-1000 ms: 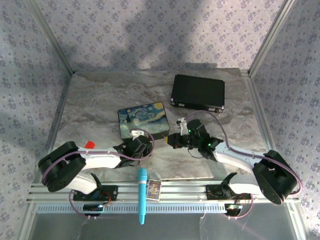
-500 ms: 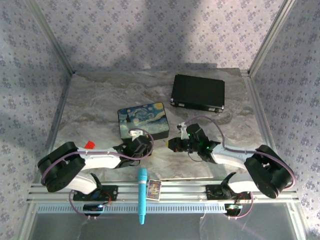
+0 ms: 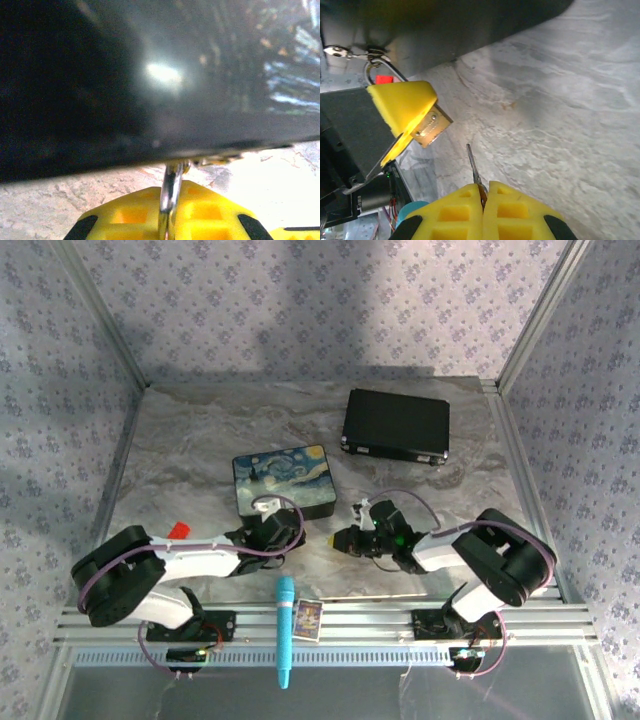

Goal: Unlock the padlock with the key

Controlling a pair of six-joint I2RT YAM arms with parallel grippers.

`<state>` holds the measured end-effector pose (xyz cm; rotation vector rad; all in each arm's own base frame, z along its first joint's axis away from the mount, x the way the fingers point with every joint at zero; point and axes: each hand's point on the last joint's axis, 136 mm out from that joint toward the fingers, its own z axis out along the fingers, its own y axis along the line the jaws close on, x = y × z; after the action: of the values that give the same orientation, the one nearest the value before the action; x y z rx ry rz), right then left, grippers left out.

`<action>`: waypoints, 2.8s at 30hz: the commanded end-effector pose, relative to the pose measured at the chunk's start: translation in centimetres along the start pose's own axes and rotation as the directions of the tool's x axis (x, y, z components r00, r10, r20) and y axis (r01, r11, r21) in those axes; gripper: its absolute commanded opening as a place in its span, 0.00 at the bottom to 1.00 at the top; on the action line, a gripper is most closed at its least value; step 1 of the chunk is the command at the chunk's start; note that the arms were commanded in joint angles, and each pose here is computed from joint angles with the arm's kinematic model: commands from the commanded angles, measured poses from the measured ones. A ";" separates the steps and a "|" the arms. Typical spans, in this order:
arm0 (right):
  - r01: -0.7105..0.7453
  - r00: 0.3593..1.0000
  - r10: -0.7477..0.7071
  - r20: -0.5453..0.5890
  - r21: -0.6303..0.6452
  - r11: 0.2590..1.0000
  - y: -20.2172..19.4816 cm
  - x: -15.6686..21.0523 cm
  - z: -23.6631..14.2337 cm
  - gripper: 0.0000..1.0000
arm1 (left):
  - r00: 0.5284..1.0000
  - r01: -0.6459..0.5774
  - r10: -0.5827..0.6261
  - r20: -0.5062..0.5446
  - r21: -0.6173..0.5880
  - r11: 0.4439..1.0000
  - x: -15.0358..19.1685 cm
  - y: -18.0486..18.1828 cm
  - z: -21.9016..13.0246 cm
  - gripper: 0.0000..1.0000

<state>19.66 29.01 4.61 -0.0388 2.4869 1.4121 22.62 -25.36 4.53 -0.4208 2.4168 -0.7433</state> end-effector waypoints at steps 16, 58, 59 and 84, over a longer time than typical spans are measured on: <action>-0.094 0.990 0.068 -0.121 -0.222 0.970 3.0 0.6 1.9 0.00 | 0.941 0.337 -0.329 -0.074 0.190 0.922 -0.2 -2.0 0.0 0.00; -0.085 0.994 0.058 -0.094 -0.310 0.947 4.3 -2.1 3.0 0.00 | 0.927 0.373 -0.345 -0.146 0.267 0.888 -0.9 -4.9 -1.0 0.00; -0.080 0.995 0.055 -0.088 -0.316 0.946 4.4 -2.3 2.9 0.00 | 0.927 0.373 -0.343 -0.154 0.270 0.888 -0.9 -5.1 -1.0 0.00; -0.159 0.981 0.089 -0.172 -0.453 0.877 7.8 -4.9 2.8 0.00 | 0.961 0.269 -0.218 -0.171 0.394 0.879 -2.2 -9.8 -3.2 0.00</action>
<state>21.73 33.40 7.34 0.0345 2.4186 2.0594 25.11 -25.75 7.52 -0.6945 2.3067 -1.0371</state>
